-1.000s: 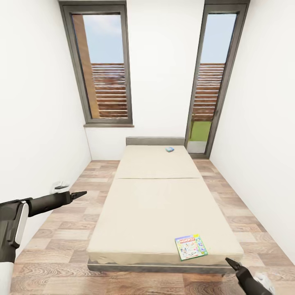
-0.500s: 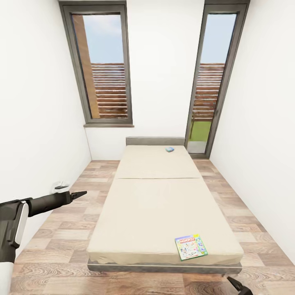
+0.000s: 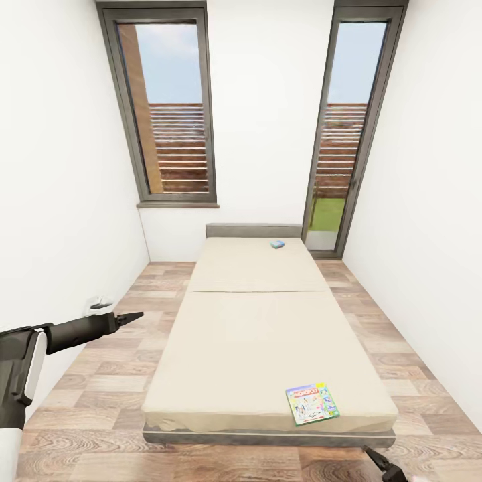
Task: Put all the toys in the child's room - the three board games (two on the bed and one on the table), the two jigsaw puzzles on the table, and the tennis ball on the table - inside the toy box on the table in the child's room.
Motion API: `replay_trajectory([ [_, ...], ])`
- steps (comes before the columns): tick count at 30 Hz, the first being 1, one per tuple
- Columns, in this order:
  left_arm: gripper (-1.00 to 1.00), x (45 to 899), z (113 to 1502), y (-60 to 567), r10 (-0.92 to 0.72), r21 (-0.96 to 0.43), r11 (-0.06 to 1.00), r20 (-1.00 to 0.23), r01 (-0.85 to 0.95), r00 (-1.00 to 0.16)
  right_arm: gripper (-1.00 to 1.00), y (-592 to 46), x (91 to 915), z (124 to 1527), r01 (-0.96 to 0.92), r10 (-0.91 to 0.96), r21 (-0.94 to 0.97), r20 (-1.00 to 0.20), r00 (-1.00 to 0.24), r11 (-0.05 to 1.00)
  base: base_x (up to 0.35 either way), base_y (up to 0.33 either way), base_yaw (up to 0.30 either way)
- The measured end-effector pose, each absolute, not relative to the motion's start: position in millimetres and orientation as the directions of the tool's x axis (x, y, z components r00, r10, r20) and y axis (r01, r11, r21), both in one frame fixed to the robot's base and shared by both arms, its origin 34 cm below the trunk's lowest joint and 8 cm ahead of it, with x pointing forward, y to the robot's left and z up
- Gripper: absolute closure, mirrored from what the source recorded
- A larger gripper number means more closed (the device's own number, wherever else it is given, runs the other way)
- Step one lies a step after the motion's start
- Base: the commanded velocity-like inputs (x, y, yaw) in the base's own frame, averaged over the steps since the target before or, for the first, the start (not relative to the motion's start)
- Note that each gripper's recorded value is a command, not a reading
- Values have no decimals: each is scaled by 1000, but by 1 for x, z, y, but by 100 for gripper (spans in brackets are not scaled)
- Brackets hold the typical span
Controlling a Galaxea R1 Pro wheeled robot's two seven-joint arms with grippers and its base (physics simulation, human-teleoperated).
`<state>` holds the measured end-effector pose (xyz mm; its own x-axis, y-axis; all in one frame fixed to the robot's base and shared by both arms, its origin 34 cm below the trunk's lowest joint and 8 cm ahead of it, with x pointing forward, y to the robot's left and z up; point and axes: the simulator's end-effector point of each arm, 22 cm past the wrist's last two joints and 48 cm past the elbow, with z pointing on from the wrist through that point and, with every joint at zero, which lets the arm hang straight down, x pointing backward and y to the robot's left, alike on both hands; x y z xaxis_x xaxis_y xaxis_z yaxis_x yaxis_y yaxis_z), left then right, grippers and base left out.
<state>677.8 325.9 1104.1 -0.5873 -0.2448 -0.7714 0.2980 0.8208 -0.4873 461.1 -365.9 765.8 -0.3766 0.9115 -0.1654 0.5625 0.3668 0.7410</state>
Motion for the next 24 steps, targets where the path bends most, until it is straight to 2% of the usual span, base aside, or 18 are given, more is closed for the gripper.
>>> replay_trajectory([
  [16,-100,675,1108,319,-246,-503,801,-770,324,-588,-100,-308,507,776,515,917,803,-95,-386,300,0,0,0],
  [24,-100,675,1108,319,-246,-503,801,-770,324,-588,-100,-309,518,781,496,923,810,-136,-360,313,0,0,0],
])
